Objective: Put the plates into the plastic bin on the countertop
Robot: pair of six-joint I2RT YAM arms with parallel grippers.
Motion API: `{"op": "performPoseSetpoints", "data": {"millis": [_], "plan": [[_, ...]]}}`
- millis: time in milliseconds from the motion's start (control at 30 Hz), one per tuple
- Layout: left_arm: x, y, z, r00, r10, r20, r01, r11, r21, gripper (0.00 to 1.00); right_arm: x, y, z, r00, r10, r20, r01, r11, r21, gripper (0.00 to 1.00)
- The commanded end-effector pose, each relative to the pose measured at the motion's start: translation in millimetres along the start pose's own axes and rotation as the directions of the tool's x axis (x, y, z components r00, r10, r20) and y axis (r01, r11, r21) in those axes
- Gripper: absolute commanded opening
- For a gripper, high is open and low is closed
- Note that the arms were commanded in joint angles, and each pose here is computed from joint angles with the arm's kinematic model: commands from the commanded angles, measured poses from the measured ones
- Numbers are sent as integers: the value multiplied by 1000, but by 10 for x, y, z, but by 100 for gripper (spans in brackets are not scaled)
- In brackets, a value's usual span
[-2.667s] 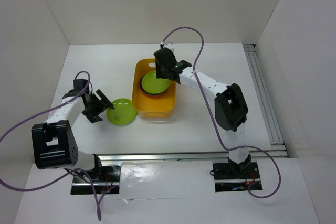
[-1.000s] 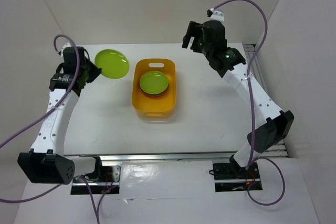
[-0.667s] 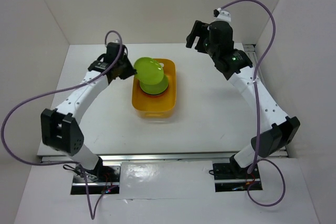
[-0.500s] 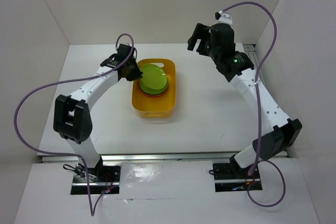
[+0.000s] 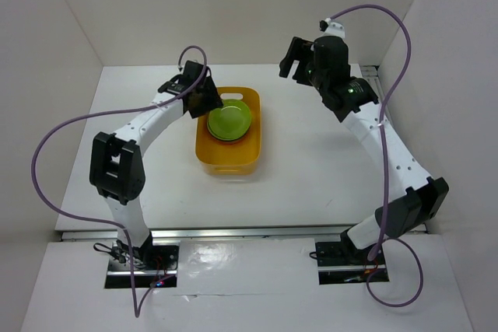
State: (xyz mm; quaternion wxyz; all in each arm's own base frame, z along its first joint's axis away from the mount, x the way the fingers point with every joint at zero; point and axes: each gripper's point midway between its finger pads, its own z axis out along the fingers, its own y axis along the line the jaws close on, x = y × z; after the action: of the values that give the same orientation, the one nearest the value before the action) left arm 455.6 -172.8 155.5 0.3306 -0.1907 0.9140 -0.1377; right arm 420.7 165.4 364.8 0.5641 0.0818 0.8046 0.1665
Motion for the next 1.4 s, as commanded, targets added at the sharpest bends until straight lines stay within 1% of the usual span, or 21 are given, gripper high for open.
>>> {"op": "performPoseSetpoints", "data": {"millis": [0,33,100,133,167,200,267,367,433,500,533,567,633,667,767,800,867,933,1100,1200,1367], "plan": [[-173,-58,-155,998,-15,53,15,1000,6,75,-165,3,-207,999,15,43,-14,1000,-18,88],[-202,-82,-172,998,-17,60,16,1000,12,81,-165,3,-207,999,15,43,-14,1000,-18,88],[-273,-148,-289,997,-11,78,8,999,42,83,-165,3,-207,999,15,43,-14,1000,-18,88],[-348,-298,-450,995,-11,98,2,996,93,83,-155,22,-209,999,15,38,-14,999,-29,88],[-401,-360,-546,994,-5,110,-9,993,121,86,-152,69,-198,999,13,36,-11,999,-38,90],[-432,-402,-642,993,2,115,-19,990,141,100,-170,68,-219,999,0,35,1,999,-37,97],[-569,-637,-1044,984,38,174,-75,974,213,100,-243,94,-279,999,-35,28,36,998,-42,100],[-648,-636,-1435,977,75,199,-116,972,203,100,-305,56,-304,996,-88,2,88,996,-6,100],[-810,-641,-1840,962,91,256,-146,968,205,100,-418,41,-473,993,-114,-12,114,993,8,100],[-821,-444,-2057,955,116,273,-157,979,133,100,-431,-25,-619,989,-142,-30,143,989,28,100],[-856,-379,-2299,945,103,310,-151,979,134,100,-437,-66,-676,989,-143,-31,145,989,44,100],[-894,-224,-2378,936,103,336,-140,986,86,100,-525,-117,-817,991,-136,-5,136,989,54,100],[-832,61,-2462,940,89,330,-104,994,28,100,-476,-234,-926,990,-138,-20,139,987,83,100],[-894,210,-2691,925,44,377,-62,997,37,100,-482,-246,-987,991,-136,-13,137,987,80,100],[-786,530,-2867,919,4,395,-1,1000,-8,100,-469,-404,-1217,991,-131,-9,131,985,110,100],[-793,641,-3078,897,-14,441,19,1000,-7,100,-473,-455,-1306,993,-117,-2,116,986,119,100],[-722,767,-3225,889,-25,458,41,999,-23,100,-449,-485,-1395,993,-118,-6,118,986,120,100],[-694,933,-3451,859,-50,509,84,996,-44,100,-477,-525,-1542,994,-106,17,103,987,127,100],[-415,1221,-3539,855,-84,512,139,988,-70,100,-527,-576,-1800,994,-100,51,93,987,128,100],[-271,1273,-3542,859,-110,500,152,988,-42,100,-569,-578,-1907,993,-97,63,89,988,123,100],[-230,1301,-3588,854,-130,503,168,985,-31,100,-590,-557,-1993,992,-95,81,86,990,108,100]]}}
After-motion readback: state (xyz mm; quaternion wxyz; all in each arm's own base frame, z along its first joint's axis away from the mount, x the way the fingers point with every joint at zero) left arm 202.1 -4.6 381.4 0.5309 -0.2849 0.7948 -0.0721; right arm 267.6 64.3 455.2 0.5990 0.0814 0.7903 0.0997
